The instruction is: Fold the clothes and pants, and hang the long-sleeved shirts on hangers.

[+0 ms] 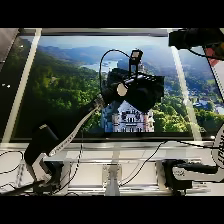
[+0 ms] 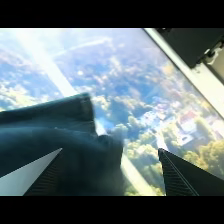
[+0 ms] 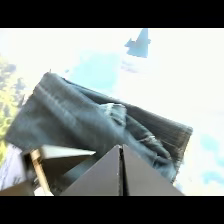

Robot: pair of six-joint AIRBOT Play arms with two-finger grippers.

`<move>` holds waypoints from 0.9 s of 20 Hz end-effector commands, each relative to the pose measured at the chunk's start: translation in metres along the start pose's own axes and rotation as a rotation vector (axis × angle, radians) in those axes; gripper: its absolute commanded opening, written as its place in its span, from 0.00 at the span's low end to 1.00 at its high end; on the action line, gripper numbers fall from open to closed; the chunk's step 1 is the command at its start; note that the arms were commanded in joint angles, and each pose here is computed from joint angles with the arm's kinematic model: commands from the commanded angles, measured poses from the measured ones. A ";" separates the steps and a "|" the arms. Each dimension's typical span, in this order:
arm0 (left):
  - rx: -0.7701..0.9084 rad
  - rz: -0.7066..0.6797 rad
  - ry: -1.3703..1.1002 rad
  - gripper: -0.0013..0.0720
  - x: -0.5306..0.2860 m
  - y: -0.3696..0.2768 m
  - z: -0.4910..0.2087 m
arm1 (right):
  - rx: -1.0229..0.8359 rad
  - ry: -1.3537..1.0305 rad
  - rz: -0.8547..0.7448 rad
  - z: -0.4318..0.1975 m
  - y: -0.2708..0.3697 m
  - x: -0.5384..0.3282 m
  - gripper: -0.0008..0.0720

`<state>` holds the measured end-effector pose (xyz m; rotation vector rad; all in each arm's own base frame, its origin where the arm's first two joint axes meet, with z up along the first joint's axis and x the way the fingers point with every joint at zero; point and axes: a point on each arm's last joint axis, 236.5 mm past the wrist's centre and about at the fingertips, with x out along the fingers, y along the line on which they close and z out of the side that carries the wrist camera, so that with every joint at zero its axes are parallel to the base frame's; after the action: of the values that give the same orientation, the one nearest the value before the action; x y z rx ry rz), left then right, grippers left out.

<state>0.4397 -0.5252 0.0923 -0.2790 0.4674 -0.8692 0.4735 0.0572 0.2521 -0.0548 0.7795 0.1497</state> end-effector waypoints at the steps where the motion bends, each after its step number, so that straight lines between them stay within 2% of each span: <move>1: 0.014 0.002 -0.040 0.98 -0.003 -0.006 0.012 | 0.056 0.028 -0.081 -0.012 -0.046 0.004 0.05; 4: 0.007 0.032 -0.120 0.98 -0.026 0.015 0.062 | 0.068 0.086 -0.235 -0.039 -0.124 0.013 0.05; 7: 0.000 0.066 -0.203 0.96 -0.064 0.041 0.121 | 0.240 0.166 -0.320 -0.100 -0.214 0.024 0.05; 8: -0.001 0.076 -0.220 0.96 -0.077 0.050 0.136 | 0.300 0.209 -0.271 -0.128 -0.224 0.033 0.05; 9: -0.003 0.086 -0.229 0.96 -0.090 0.060 0.150 | 0.320 0.251 -0.155 -0.157 -0.219 0.046 0.05; 12: -0.006 0.104 -0.220 0.96 -0.119 0.081 0.171 | 0.371 0.199 0.318 -0.201 -0.149 0.075 0.05; 14: -0.009 0.113 -0.205 0.96 -0.130 0.092 0.176 | 0.423 0.192 0.460 -0.224 -0.114 0.090 0.05; 15: -0.013 0.115 -0.196 0.96 -0.132 0.097 0.176 | 0.432 0.225 0.497 -0.238 -0.097 0.096 0.24; 17: -0.018 0.117 -0.181 0.96 -0.133 0.101 0.173 | 0.417 0.296 0.551 -0.258 -0.062 0.107 0.97; 18: -0.018 0.116 -0.181 0.96 -0.133 0.101 0.173 | 0.385 0.308 0.535 -0.261 -0.051 0.117 0.99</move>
<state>0.5192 -0.3595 0.2374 -0.3427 0.2969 -0.7164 0.3877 -0.0487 0.0033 0.4709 1.1184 0.4039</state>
